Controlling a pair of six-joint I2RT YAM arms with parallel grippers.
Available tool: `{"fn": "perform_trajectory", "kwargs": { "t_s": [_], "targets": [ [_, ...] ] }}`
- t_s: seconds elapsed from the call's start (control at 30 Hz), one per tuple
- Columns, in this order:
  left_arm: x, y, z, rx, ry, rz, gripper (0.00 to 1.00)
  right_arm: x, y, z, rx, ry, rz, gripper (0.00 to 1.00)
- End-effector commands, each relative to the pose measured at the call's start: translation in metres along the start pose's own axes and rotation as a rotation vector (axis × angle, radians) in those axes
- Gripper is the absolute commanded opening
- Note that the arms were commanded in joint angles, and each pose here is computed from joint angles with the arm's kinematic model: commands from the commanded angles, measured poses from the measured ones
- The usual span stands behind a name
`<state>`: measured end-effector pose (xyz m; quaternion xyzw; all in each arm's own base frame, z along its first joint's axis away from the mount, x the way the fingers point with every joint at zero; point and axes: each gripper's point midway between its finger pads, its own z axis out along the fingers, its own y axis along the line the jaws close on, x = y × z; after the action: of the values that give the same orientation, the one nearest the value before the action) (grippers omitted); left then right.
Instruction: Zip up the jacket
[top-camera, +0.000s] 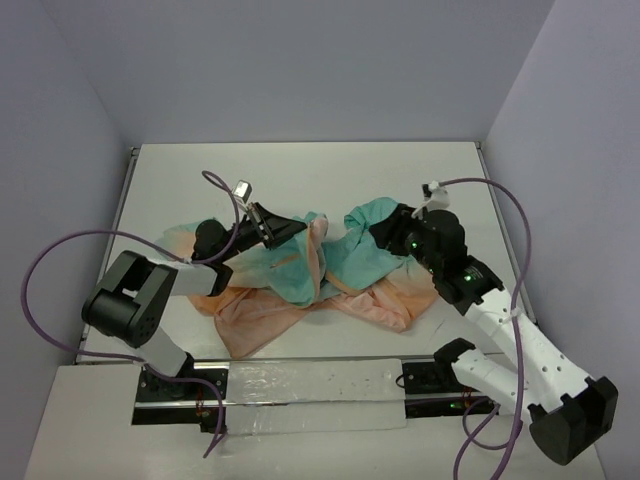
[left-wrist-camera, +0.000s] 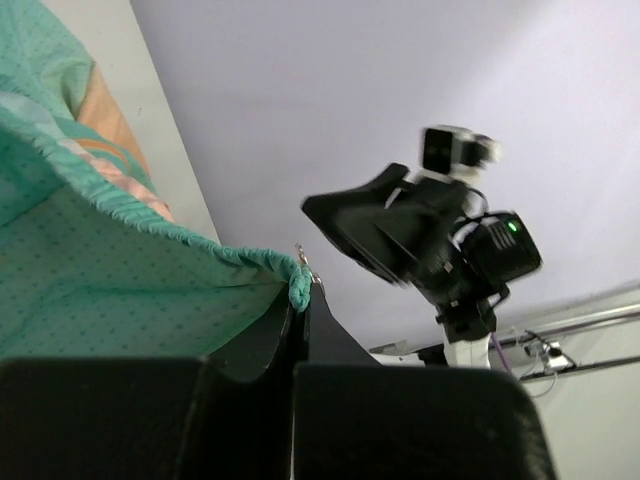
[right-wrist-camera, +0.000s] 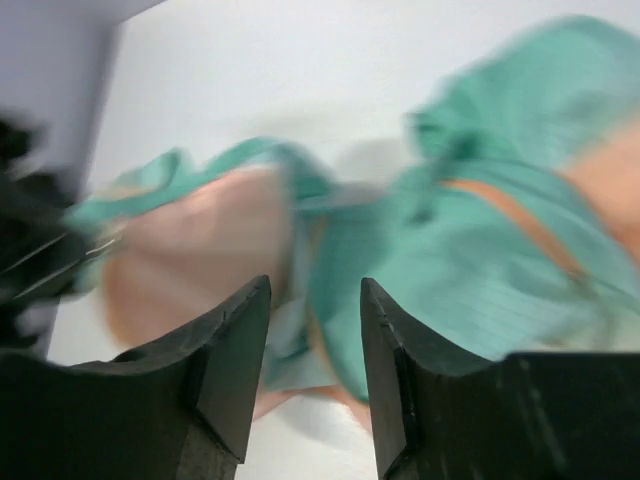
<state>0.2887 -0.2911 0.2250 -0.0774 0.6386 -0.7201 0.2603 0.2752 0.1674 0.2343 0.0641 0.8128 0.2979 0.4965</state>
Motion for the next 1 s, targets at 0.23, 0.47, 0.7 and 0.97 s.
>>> {"fn": "perform_trajectory", "kwargs": {
  "t_s": [0.23,0.47,0.7,0.97],
  "targets": [
    [-0.008,-0.059,0.006,0.105,0.033,0.285,0.00,0.072,-0.110,-0.003,0.306,0.148,0.202,0.54],
    [-0.021,-0.058,0.003,-0.040,-0.029,0.338,0.00,0.086,-0.051,0.000,0.128,0.263,-0.089,0.62],
    [-0.076,-0.056,-0.045,-0.243,-0.297,0.384,0.00,0.108,0.000,0.020,0.072,0.413,-0.361,0.68],
    [-0.100,-0.069,-0.069,-0.340,-0.390,0.441,0.00,0.128,0.028,0.065,0.012,0.475,-0.471,0.68]
  ]
}}
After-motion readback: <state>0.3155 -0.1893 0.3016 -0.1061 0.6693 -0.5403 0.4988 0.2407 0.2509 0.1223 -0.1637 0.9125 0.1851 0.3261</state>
